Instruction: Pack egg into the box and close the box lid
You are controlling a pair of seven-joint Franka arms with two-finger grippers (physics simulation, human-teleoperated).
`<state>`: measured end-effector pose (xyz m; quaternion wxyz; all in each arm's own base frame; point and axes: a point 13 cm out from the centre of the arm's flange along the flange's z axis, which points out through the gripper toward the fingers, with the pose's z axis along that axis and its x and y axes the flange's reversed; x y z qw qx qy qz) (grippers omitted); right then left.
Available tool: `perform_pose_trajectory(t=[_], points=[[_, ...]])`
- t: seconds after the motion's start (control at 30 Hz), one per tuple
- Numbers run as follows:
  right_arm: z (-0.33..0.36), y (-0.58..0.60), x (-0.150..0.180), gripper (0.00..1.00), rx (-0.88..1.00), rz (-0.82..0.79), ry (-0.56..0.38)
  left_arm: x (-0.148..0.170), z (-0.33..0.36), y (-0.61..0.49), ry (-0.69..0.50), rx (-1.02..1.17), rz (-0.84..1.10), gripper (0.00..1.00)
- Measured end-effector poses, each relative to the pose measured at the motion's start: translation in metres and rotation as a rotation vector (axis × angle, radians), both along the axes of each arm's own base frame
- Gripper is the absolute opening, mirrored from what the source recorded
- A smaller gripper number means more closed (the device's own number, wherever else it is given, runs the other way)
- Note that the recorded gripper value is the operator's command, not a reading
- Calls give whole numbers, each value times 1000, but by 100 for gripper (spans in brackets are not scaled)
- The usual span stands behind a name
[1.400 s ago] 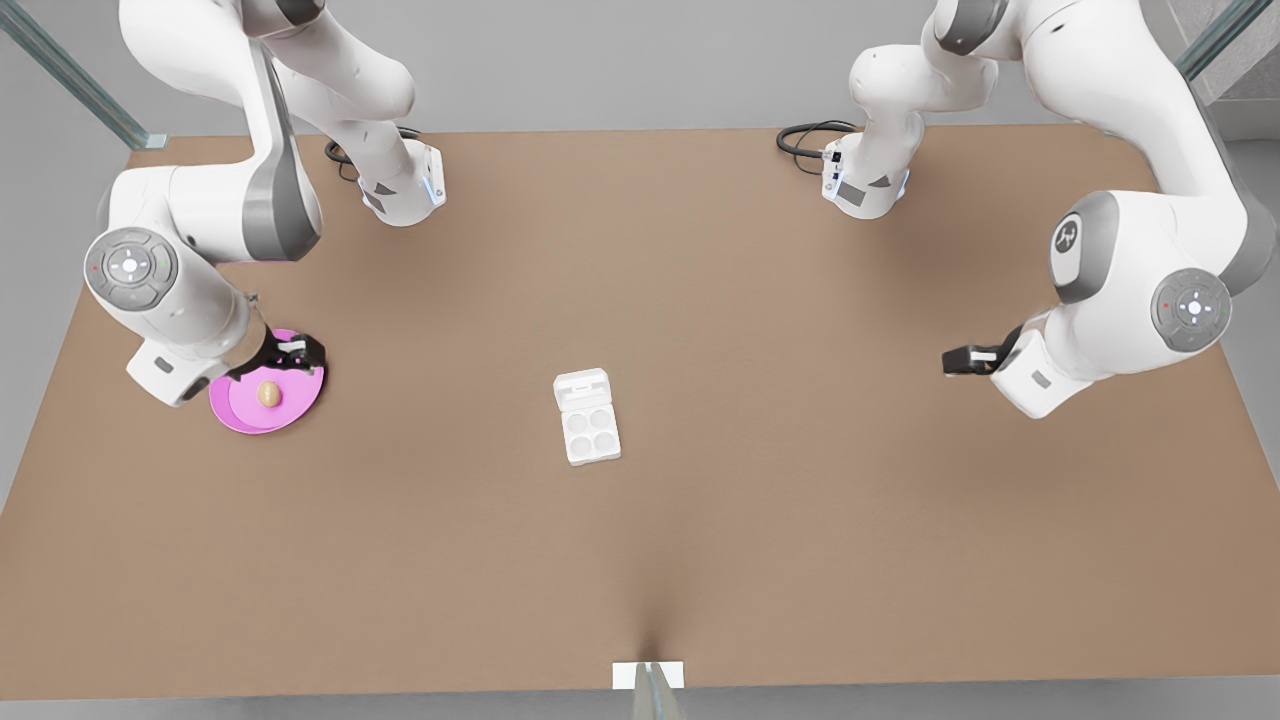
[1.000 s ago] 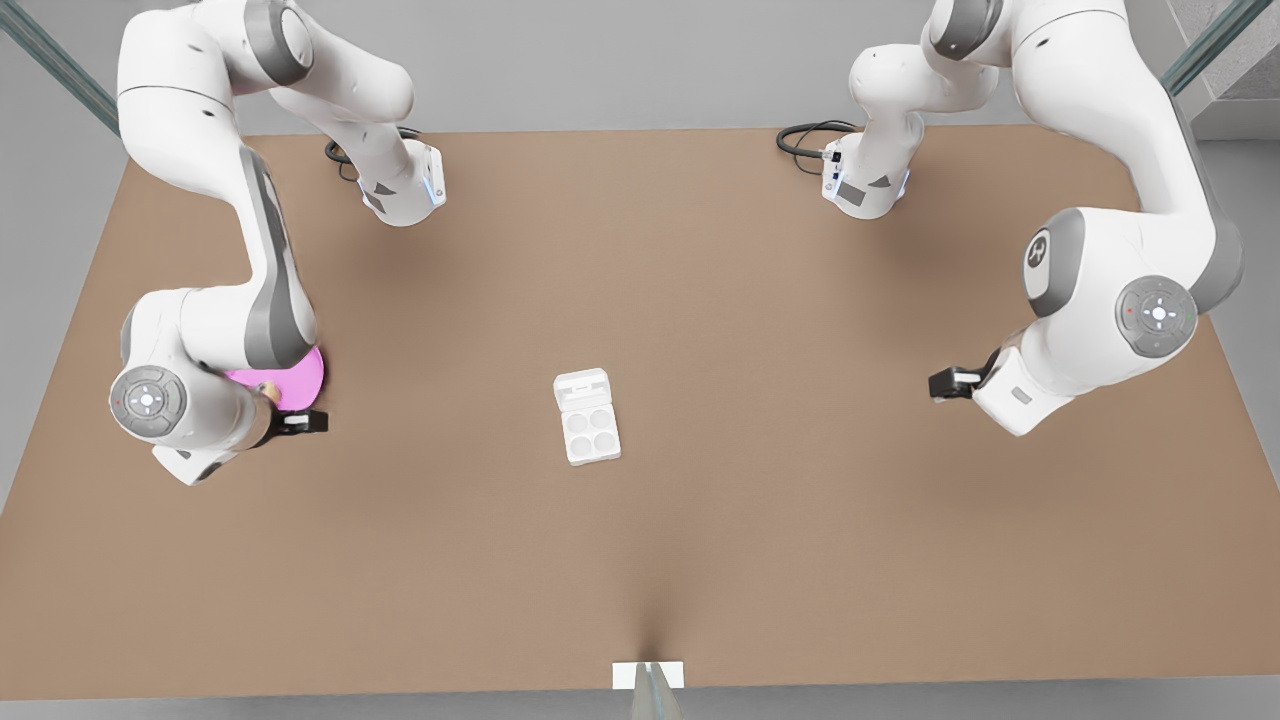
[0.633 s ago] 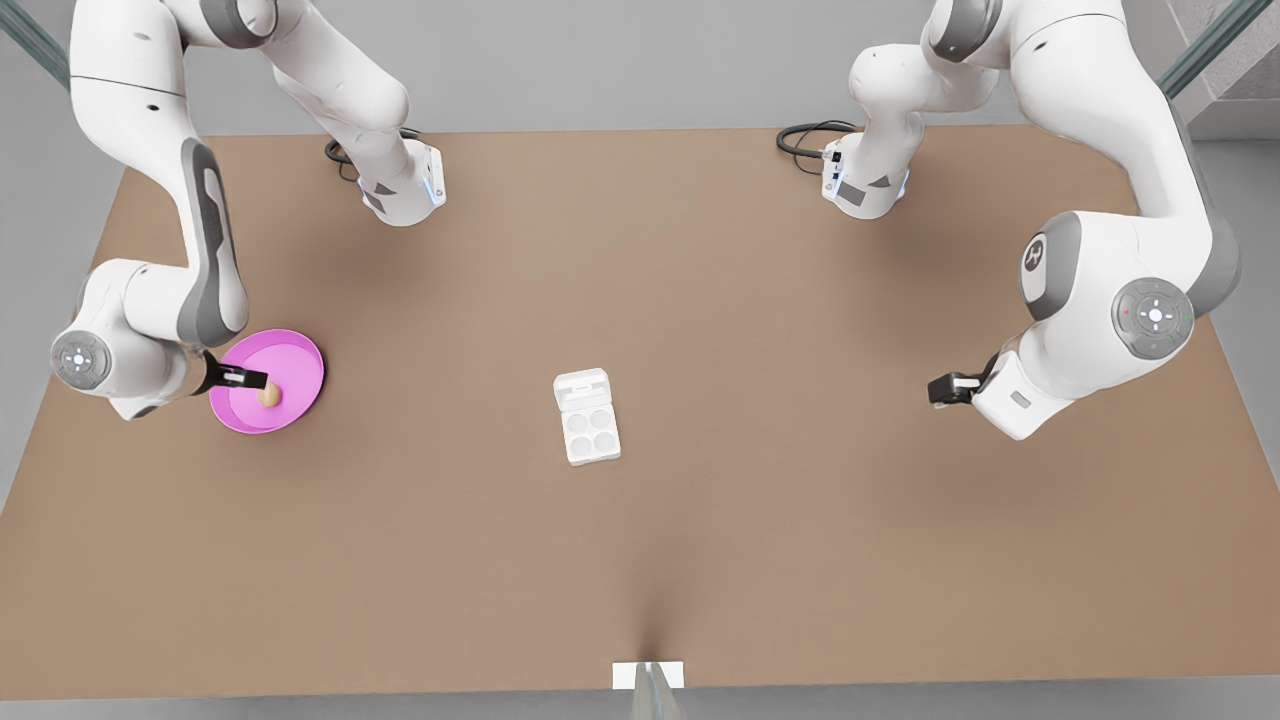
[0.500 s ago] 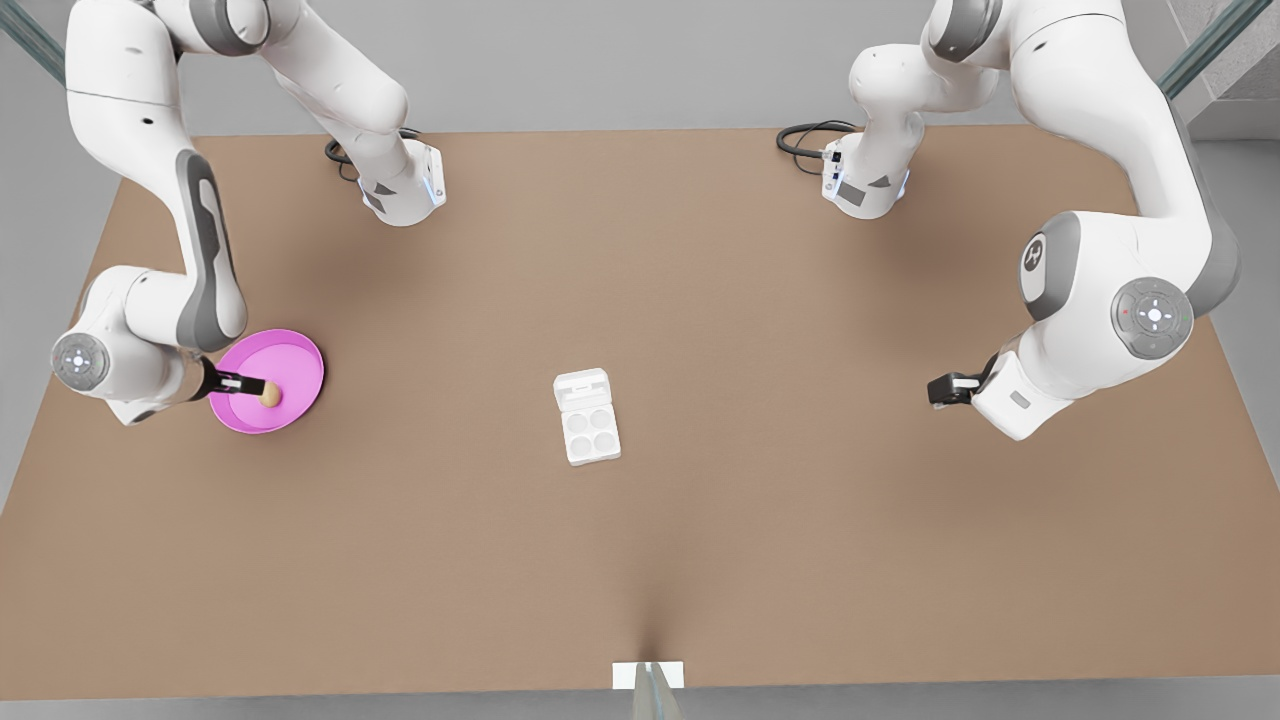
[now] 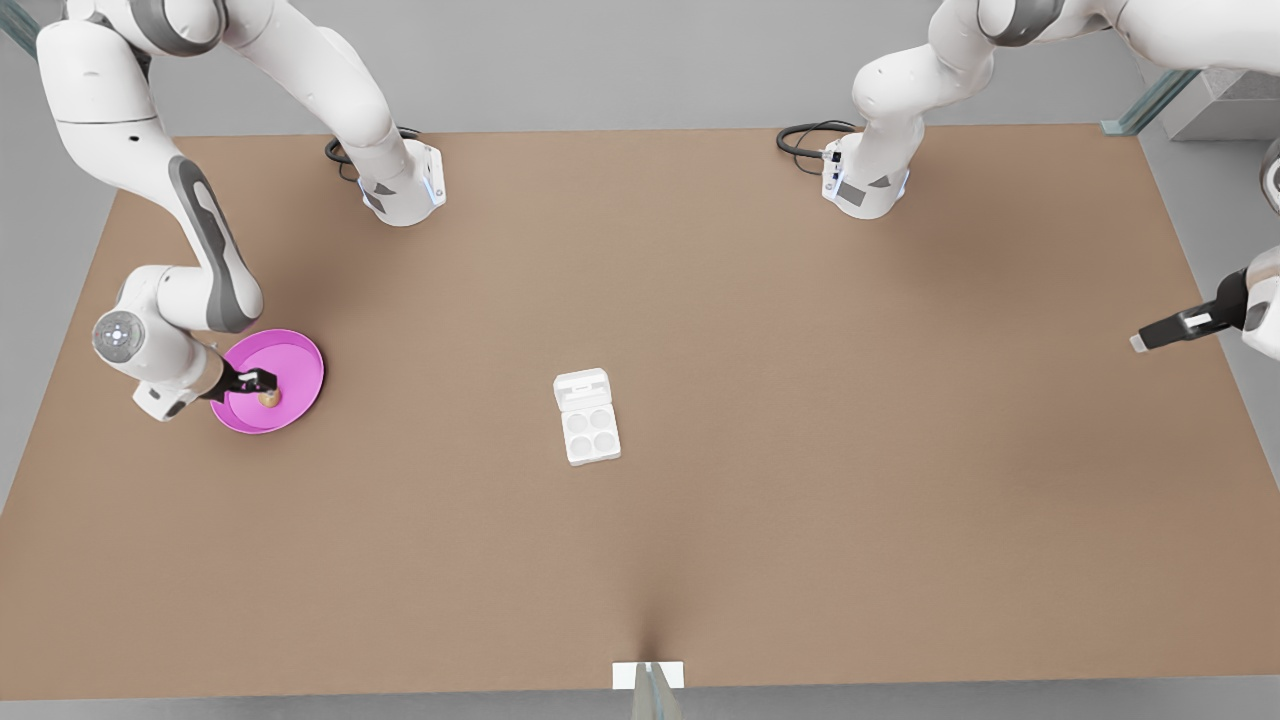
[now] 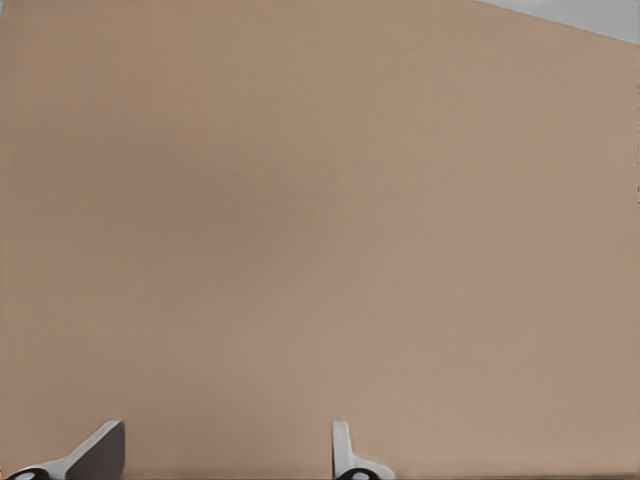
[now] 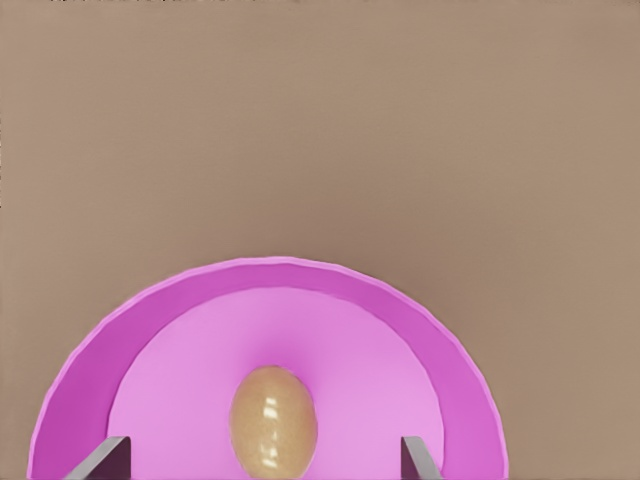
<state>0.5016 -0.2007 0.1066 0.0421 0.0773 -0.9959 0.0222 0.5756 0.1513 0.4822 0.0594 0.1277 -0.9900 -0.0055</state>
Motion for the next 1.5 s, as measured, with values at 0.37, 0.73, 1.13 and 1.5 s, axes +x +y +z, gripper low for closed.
perform_pose_trajectory(t=[0.37, 0.73, 1.13, 1.5], points=[[-24, 16, -6, 100, 54, 138, -9, 23, -51, -16, 52, -21, -87, 100], [-30, 8, -18, 100, 70, 121, -42, 56, -66, -244, -3, -52, -447, 100], [-49, 3, -18, 100, 85, 148, -73, 62, -68, -328, -65, -83, -444, 100], [-62, 2, -18, 80, 99, 157, -87, 71, -53, -325, -111, -77, -345, 100]])
